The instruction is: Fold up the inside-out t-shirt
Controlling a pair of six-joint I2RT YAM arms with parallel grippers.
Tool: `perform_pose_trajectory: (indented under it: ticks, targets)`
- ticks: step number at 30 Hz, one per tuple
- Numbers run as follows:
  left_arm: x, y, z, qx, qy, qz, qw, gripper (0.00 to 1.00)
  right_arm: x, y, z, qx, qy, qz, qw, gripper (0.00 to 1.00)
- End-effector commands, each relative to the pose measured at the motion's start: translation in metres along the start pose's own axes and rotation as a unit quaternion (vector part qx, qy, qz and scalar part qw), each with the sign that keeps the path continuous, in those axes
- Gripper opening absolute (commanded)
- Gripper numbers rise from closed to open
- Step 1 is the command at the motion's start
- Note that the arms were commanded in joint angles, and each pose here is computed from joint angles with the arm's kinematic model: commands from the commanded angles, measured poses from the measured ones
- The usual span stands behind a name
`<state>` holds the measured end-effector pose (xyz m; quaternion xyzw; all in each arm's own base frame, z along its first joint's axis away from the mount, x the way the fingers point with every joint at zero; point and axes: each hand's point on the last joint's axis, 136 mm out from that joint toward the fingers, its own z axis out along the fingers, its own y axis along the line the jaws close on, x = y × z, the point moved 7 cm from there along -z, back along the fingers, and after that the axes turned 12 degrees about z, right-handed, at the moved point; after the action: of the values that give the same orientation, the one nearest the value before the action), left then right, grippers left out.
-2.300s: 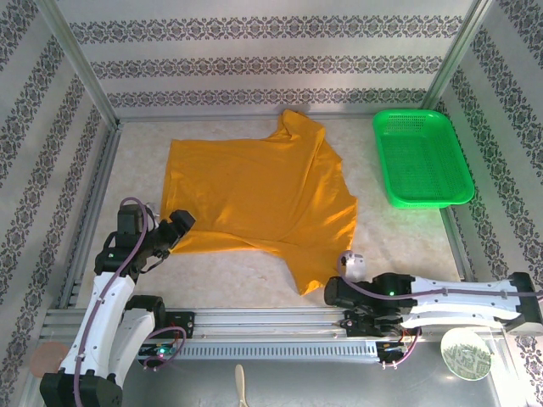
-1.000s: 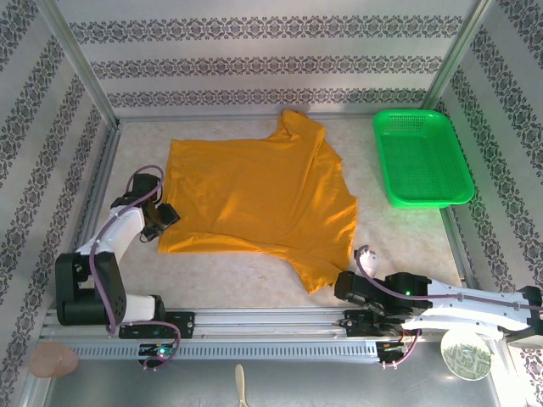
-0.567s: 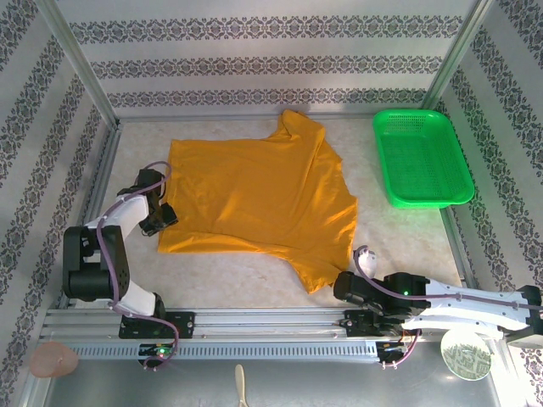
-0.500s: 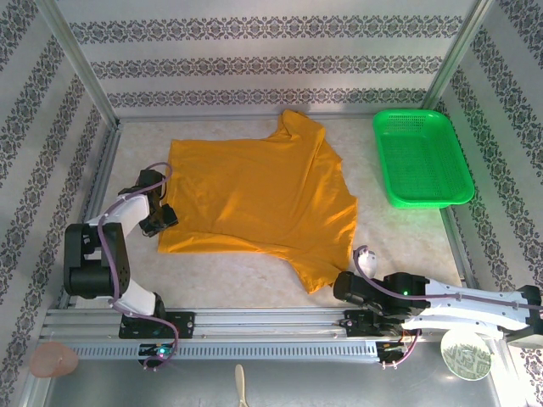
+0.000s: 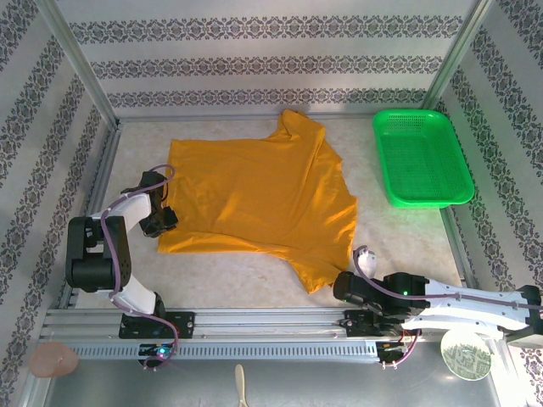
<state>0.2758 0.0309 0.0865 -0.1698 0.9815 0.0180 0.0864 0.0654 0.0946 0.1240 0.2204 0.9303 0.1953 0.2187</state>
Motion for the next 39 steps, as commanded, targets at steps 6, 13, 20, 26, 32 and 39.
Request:
perform_pose_trajectory:
  ticks: [6,13,20,26,32,39]
  targets:
    - [-0.006,0.007,-0.020,-0.016,-0.031,-0.010,0.999,0.00,-0.005,-0.016,0.002,0.040,-0.016,-0.027,0.999,0.00]
    - [0.004,0.011,-0.082,0.016,-0.126,-0.035,0.991,0.00,-0.022,0.003,-0.026,-0.008,-0.037,-0.022,0.999,0.00]
    - [0.033,0.018,-0.115,0.038,-0.173,-0.052,0.983,0.00,-0.039,0.018,-0.049,-0.037,-0.052,-0.019,0.998,0.00]
    - [0.057,0.019,-0.102,0.063,-0.168,-0.069,0.981,0.22,-0.045,0.026,-0.058,-0.042,-0.053,-0.028,0.997,0.00]
    - [0.067,0.015,-0.083,0.081,-0.137,-0.077,0.984,0.42,-0.042,0.026,-0.052,-0.037,-0.045,-0.030,0.998,0.00]
    - [0.092,0.016,-0.061,0.098,-0.107,-0.136,0.980,0.42,-0.042,0.021,-0.051,-0.038,-0.048,-0.022,0.998,0.00]
